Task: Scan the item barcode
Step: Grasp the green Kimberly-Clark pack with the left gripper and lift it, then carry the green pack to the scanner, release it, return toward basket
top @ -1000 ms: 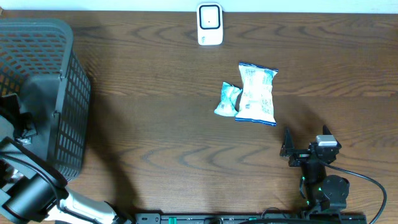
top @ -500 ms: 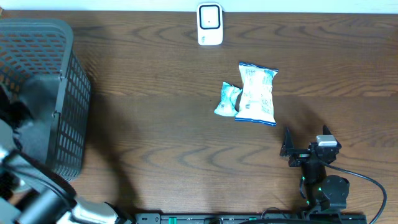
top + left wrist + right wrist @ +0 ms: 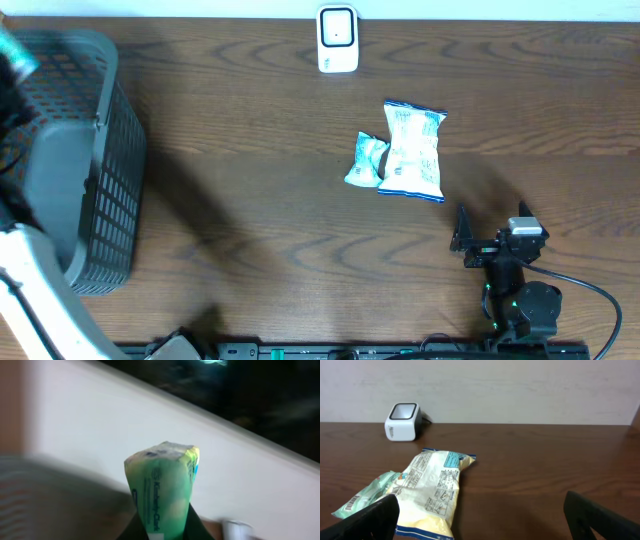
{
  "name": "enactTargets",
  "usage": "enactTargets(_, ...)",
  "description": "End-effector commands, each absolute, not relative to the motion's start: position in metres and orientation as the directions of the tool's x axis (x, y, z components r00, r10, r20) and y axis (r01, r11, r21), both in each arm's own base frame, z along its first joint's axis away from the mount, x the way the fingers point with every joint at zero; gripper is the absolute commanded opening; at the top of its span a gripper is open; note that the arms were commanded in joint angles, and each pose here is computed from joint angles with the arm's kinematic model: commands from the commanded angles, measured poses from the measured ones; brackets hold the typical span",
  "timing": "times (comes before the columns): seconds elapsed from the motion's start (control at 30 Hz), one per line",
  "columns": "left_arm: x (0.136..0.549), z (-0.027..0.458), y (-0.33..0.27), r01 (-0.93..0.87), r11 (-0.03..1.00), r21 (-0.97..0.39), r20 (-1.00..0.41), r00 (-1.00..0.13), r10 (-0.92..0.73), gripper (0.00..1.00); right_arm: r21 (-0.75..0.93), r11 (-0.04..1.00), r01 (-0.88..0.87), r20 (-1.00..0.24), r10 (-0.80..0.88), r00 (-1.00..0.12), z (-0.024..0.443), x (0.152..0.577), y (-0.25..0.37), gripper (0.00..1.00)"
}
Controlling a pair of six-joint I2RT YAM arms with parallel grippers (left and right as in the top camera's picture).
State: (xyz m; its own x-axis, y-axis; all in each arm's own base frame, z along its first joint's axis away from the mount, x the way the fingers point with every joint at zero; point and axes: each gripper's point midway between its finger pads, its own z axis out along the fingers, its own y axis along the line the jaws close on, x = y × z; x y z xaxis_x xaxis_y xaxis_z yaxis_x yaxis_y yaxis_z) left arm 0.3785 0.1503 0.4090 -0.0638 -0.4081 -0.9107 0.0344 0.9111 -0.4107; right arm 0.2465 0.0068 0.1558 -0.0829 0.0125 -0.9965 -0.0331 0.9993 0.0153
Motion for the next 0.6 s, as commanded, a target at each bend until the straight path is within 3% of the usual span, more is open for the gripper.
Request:
enactTargets(0.0, 0.375, 0.436, 0.053, 0.322, 0.812, -0.487, -0.873, -0.161, -0.459, 0.07, 0.008, 1.0, -0.02, -0.996, 0.006, -0.083, 0.155, 0.246, 0.003, 0.99)
enactTargets(0.13, 0.374, 0.432, -0.037, 0.497, 0.726, -0.475, -0.88, -0.269, -0.391, 0.07, 0.008, 1.0, -0.02, -0.996, 0.006, -0.084, 0.155, 0.246, 0.003, 0.99)
enactTargets(0.23, 0.376, 0.407, -0.085, 0.52, 0.702, -0.486, -0.87, -0.366, -0.331, 0.07, 0.008, 1.0, -0.02, -0.996, 0.006, -0.083, 0.155, 0.246, 0.004, 0.99)
enactTargets(0.43, 0.395, 0.324, -0.128, 0.306, 0.826, -0.474, -0.799, -0.544, -0.257, 0.07, 0.008, 1.0, -0.02, -0.997, 0.006, -0.083, 0.155, 0.246, 0.003, 0.99)
enactTargets(0.57, 0.402, 0.272, -0.165, 0.263, 0.864, -0.43, -0.748, -0.639, -0.178, 0.07, 0.008, 1.0, -0.02, -0.996, 0.006, -0.083, 0.155, 0.246, 0.003, 0.99)
